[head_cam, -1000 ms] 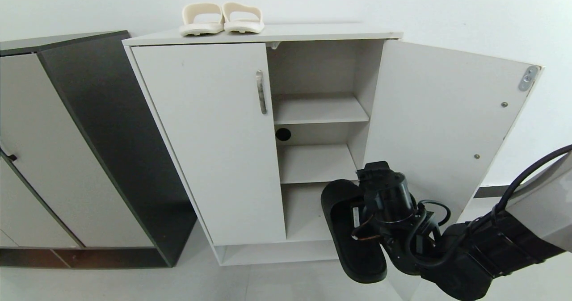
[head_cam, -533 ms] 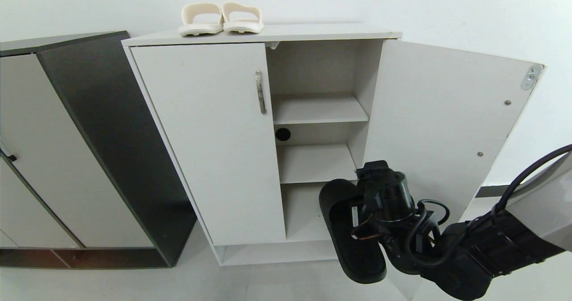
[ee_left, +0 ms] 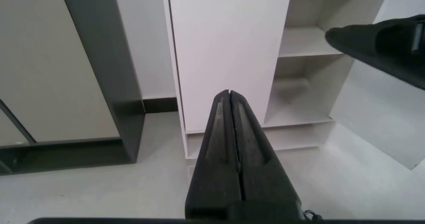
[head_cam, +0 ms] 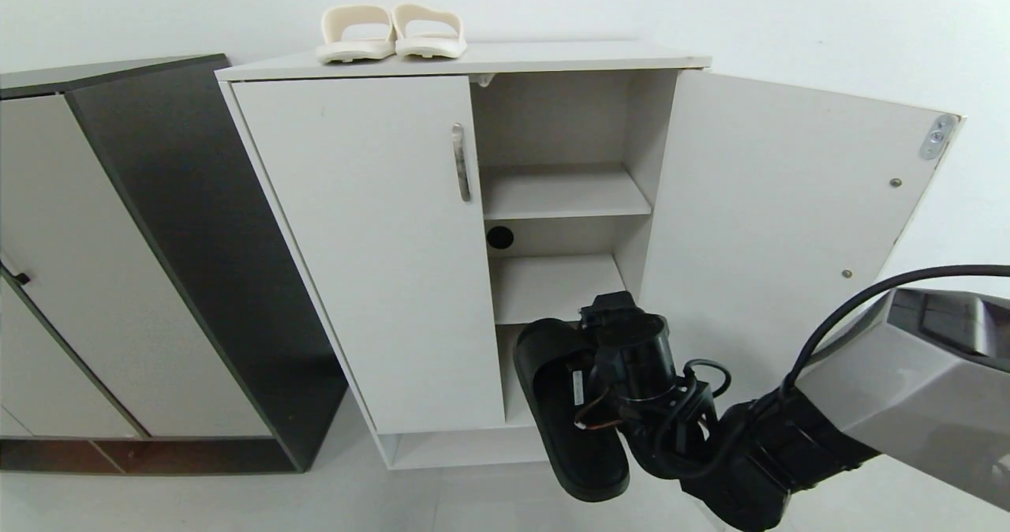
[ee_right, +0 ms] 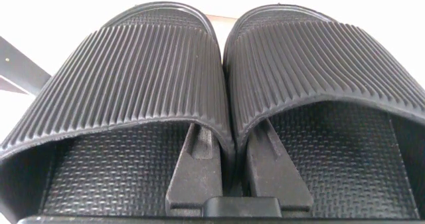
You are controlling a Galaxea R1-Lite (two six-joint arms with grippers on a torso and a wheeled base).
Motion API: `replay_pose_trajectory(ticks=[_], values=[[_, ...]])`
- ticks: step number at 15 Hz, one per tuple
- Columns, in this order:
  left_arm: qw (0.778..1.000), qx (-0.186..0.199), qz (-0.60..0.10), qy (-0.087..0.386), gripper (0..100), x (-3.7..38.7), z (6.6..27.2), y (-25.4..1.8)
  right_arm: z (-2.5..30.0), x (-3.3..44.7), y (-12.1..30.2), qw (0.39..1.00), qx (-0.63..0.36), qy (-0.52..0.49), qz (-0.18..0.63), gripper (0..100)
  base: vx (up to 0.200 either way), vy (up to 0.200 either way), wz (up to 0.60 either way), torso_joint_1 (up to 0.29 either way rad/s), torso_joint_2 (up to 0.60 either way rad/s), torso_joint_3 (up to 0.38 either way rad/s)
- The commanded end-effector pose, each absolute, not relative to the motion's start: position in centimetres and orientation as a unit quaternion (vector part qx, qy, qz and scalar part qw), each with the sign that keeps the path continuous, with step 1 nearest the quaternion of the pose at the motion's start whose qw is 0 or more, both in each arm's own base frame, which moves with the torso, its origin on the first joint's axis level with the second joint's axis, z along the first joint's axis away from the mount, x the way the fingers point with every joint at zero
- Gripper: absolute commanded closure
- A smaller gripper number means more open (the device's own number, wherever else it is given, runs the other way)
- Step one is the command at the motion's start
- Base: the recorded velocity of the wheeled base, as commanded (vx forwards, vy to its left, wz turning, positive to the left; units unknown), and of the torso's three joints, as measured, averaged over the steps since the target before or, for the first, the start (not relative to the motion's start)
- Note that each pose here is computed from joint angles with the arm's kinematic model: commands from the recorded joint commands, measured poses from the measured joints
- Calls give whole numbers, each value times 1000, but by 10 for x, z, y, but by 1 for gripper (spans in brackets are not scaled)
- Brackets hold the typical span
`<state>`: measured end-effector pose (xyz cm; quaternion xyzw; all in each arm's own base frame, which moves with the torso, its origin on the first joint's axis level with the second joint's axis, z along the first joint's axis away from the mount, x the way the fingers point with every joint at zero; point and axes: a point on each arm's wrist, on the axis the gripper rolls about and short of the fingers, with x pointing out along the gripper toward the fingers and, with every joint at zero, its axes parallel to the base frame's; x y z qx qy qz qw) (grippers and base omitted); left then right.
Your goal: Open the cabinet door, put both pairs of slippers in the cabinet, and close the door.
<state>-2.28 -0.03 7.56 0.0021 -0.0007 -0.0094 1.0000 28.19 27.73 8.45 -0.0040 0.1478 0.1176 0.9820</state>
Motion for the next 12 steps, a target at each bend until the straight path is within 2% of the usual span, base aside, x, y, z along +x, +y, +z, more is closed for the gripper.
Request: replay_pose_trajectory(ticks=[1, 6, 12], values=[[1000, 2, -9, 0, 100, -23, 76, 0, 70, 290, 288, 981, -8, 153, 119, 100, 0, 0, 0, 0, 0, 0], [1000, 5, -9, 0, 100, -23, 76, 0, 59, 303, 299, 980, -19, 164, 110, 100, 0, 0, 0, 0, 0, 0], [1000, 5, -9, 0, 100, -23, 76, 0, 60, 310, 307, 978, 10, 181, 99, 100, 0, 0, 0, 2, 2, -170]])
